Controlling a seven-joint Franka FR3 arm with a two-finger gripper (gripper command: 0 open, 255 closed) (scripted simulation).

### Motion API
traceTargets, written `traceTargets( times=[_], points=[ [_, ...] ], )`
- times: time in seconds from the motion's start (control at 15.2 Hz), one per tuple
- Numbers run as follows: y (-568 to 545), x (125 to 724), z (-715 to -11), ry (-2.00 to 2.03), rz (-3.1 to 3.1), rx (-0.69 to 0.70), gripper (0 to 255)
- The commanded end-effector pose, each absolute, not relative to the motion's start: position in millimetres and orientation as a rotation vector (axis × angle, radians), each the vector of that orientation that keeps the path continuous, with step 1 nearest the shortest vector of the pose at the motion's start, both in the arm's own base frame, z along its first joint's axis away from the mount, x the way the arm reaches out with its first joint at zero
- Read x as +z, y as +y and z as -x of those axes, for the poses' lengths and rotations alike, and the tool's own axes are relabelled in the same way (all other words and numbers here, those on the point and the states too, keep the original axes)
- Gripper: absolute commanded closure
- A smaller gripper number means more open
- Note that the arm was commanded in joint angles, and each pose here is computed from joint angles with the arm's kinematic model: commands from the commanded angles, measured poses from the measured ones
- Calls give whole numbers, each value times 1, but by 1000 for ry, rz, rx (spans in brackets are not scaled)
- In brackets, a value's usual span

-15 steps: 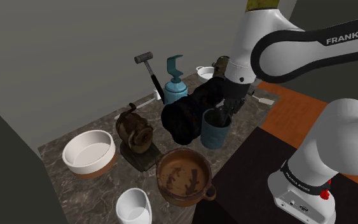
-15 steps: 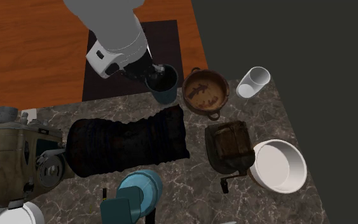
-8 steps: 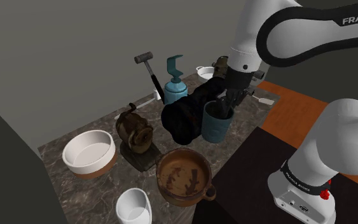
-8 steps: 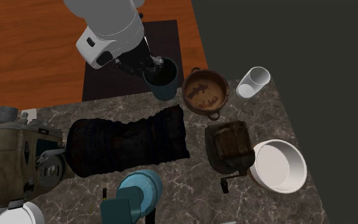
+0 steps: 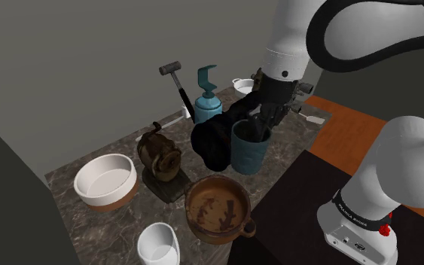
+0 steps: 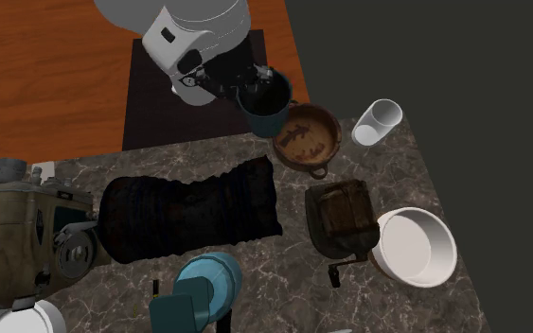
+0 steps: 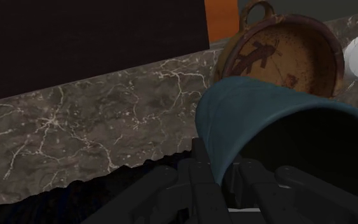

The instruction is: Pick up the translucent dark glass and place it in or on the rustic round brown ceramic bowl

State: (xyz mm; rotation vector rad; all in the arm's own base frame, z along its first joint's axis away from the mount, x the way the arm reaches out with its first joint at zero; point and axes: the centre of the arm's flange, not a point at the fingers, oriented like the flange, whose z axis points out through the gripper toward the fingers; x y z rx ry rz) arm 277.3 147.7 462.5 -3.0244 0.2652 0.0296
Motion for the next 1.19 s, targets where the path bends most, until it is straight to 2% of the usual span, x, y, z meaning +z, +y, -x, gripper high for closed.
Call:
traceTargets(
  times=[0.0,0.4,1.12],
  points=[
    [174,466,-277,267,3023,30,255],
    [258,479,-271,267,3023,30,255],
    [258,421,-271,267,3023,30,255]
  ],
)
